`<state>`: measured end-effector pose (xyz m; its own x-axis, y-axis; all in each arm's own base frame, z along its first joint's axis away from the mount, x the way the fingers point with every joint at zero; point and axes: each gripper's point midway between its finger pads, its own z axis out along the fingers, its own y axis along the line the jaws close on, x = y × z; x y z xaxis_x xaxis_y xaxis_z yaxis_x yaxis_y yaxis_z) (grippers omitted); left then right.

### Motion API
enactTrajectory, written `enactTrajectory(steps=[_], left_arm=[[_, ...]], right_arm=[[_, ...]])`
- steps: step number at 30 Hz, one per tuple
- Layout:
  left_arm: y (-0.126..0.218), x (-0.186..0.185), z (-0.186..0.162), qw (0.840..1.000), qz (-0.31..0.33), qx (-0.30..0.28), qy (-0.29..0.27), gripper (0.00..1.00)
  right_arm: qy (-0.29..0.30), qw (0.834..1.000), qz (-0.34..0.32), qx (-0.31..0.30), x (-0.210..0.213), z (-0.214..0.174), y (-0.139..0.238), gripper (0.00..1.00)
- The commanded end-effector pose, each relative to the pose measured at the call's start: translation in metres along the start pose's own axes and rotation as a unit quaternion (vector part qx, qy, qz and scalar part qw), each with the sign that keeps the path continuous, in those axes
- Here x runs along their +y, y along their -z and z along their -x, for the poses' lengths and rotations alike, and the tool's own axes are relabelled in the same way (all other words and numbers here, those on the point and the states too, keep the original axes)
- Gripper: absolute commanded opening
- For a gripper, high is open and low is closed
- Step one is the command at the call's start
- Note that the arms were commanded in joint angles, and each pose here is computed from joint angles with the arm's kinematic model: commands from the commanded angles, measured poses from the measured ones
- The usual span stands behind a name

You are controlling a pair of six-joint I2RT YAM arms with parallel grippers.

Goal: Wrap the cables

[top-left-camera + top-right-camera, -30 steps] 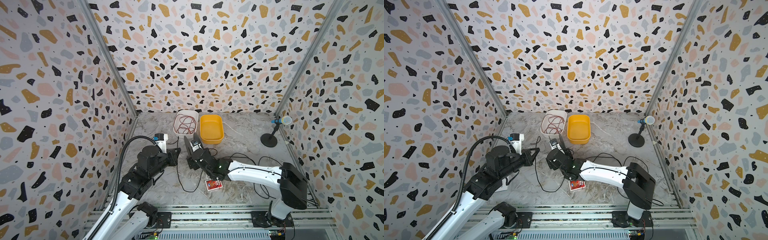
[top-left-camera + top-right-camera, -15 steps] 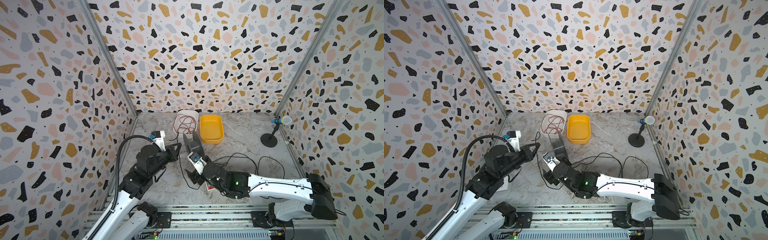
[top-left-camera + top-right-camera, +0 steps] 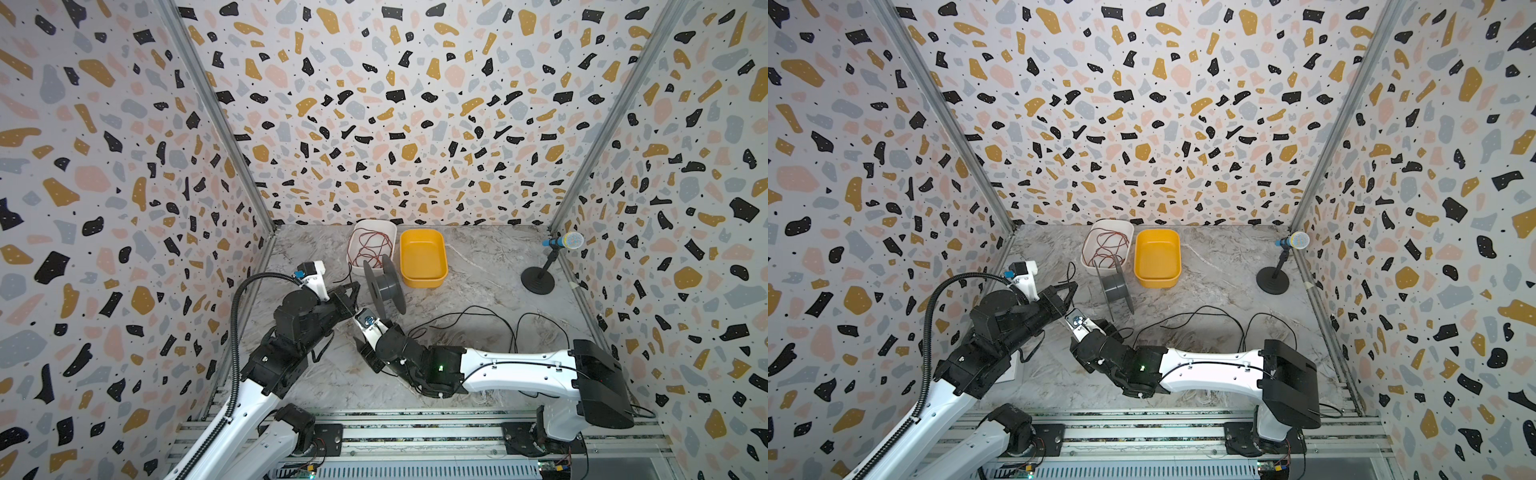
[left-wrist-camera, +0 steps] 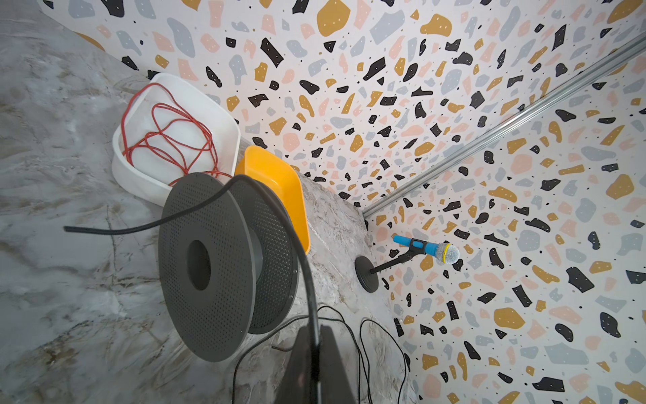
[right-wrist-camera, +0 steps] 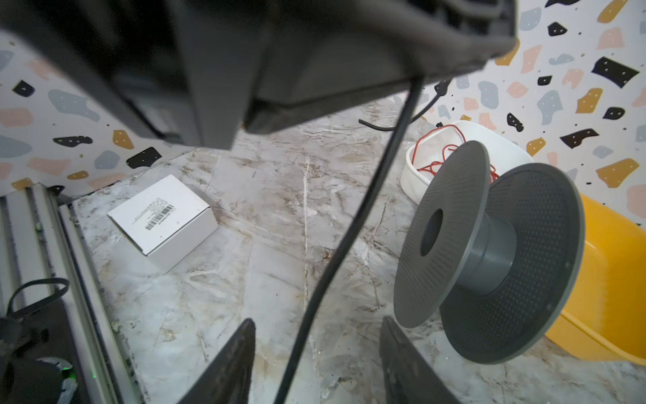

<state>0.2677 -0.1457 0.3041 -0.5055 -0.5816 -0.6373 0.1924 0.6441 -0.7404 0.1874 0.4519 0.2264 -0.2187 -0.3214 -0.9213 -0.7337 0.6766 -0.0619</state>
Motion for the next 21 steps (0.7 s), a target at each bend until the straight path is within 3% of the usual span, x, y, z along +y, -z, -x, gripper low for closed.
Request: enactTrajectory(steps=[1, 4, 5, 7, 10, 11, 15, 21], left_arm=[[0.002, -0.006, 0.008, 1.000, -0.015, -0.020, -0.001, 0.00], [0.001, -0.003, 0.004, 1.000, -0.008, -0.013, -0.011, 0.00], [0.001, -0.002, 0.003, 1.000, -0.006, -0.010, -0.018, 0.10], [0.000, 0.000, 0.002, 0.999, 0.001, -0.003, -0.038, 0.47], [-0.001, -0.004, 0.004, 0.998, 0.010, 0.011, -0.066, 0.78], [-0.002, -0.008, 0.004, 0.997, 0.004, 0.017, -0.072, 0.83], [-0.005, -0.017, 0.000, 0.995, -0.011, 0.039, -0.087, 0.88], [-0.019, -0.004, -0.018, 0.991, 0.007, 0.084, -0.104, 0.81]], right_arm=[[-0.058, 0.998, -0.019, -0.030, -0.022, 0.029, 0.004, 0.32], [-0.057, 0.998, -0.018, -0.032, -0.029, 0.030, 0.011, 0.05], [-0.053, 0.998, -0.016, -0.031, -0.031, 0.030, 0.014, 0.00], [-0.051, 0.998, -0.010, -0.019, -0.038, 0.029, 0.019, 0.00], [-0.056, 0.998, -0.012, -0.013, -0.055, 0.029, 0.030, 0.00], [-0.059, 0.998, -0.018, -0.013, -0.064, 0.029, 0.034, 0.00], [-0.062, 0.998, -0.023, -0.017, -0.094, 0.032, 0.051, 0.00], [-0.082, 0.996, -0.012, -0.013, -0.137, 0.030, 0.071, 0.00]])
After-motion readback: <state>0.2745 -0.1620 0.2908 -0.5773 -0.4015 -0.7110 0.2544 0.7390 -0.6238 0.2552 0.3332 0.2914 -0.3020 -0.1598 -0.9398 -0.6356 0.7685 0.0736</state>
